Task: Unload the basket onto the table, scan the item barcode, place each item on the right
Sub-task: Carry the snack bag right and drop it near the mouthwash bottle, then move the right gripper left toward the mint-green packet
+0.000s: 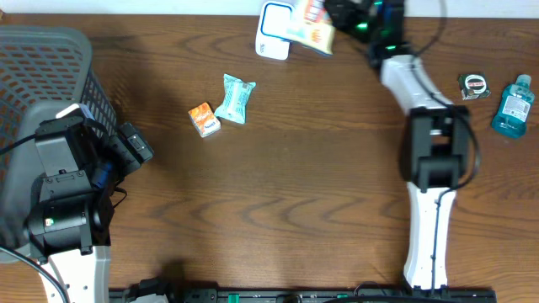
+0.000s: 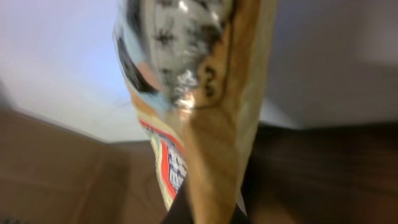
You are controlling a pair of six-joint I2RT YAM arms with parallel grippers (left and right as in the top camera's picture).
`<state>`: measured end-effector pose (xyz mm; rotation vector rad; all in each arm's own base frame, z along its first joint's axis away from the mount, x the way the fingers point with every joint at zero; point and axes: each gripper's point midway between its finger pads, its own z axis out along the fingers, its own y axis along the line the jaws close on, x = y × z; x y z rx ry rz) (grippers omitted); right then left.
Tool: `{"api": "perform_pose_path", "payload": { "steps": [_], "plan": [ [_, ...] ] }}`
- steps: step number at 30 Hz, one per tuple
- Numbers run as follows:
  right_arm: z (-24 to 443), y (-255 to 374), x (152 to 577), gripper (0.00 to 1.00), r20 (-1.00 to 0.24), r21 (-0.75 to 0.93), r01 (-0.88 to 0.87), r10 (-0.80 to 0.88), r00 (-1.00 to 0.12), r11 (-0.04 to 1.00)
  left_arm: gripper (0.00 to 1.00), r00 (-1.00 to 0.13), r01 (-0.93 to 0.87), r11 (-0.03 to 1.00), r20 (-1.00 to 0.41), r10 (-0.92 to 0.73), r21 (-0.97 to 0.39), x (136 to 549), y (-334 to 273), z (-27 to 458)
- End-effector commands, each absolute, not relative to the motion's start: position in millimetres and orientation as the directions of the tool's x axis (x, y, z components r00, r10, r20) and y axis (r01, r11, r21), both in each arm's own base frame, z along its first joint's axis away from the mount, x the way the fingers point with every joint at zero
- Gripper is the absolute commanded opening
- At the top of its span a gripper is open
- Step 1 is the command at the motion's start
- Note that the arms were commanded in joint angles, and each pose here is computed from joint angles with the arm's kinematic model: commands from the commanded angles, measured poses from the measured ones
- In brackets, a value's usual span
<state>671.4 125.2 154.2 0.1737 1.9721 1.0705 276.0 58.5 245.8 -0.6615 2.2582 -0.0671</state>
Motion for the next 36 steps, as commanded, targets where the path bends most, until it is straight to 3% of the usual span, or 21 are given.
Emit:
{"api": "perform_pose_path", "payload": {
  "steps": [1,16,24,25,28,30,33,36],
  "plan": [
    [229.5,75.0,664.6,0.01,-0.73,0.651,-0.331,0.443,-0.52,0.683,0.98,-0.559,-0.457,0.855,-0.669,-0.49,-0.245,275.7,62.3,247.4],
    [204.0,-117.2,592.0,0.01,-0.655,0.558,-0.006,0.436,-0.618,0.83,0.98,-0.559,-0.457,0.855,-0.669,-0.49,-0.245,275.7,62.3,247.4],
    [157.7,-214.0,553.1,0.01,-0.636,0.244,0.337,0.412,-0.652,0.909,0.98,-0.559,-0.457,0.855,-0.669,-0.49,-0.245,275.7,62.3,247.4],
    [154.4,-224.6,547.6,0.04,-0.634,0.198,0.375,0.41,-0.656,0.906,0.98,-0.559,-0.457,0.855,-0.669,-0.49,-0.245,275.7,62.3,247.4],
    [149.6,-250.4,532.7,0.33,-0.628,0.084,0.466,0.41,-0.661,0.881,0.98,-0.559,-0.457,0.855,-0.669,-0.49,-0.245,275.7,62.3,247.4],
    [151.6,-264.1,524.0,0.46,-0.632,0.016,0.518,0.41,-0.658,0.856,0.98,-0.559,-0.457,0.855,-0.669,-0.49,-0.245,275.7,62.3,247.4],
    [165.6,-279.7,513.6,0.57,-0.654,-0.064,0.575,0.401,-0.641,0.816,0.98,-0.559,-0.457,0.855,-0.669,-0.49,-0.245,275.7,62.3,247.4],
    [187.9,-278.0,511.7,0.58,-0.683,-0.063,0.569,0.38,-0.624,0.82,0.98,-0.559,-0.457,0.855,-0.669,-0.49,-0.245,275.7,62.3,247.4]
  ]
}}
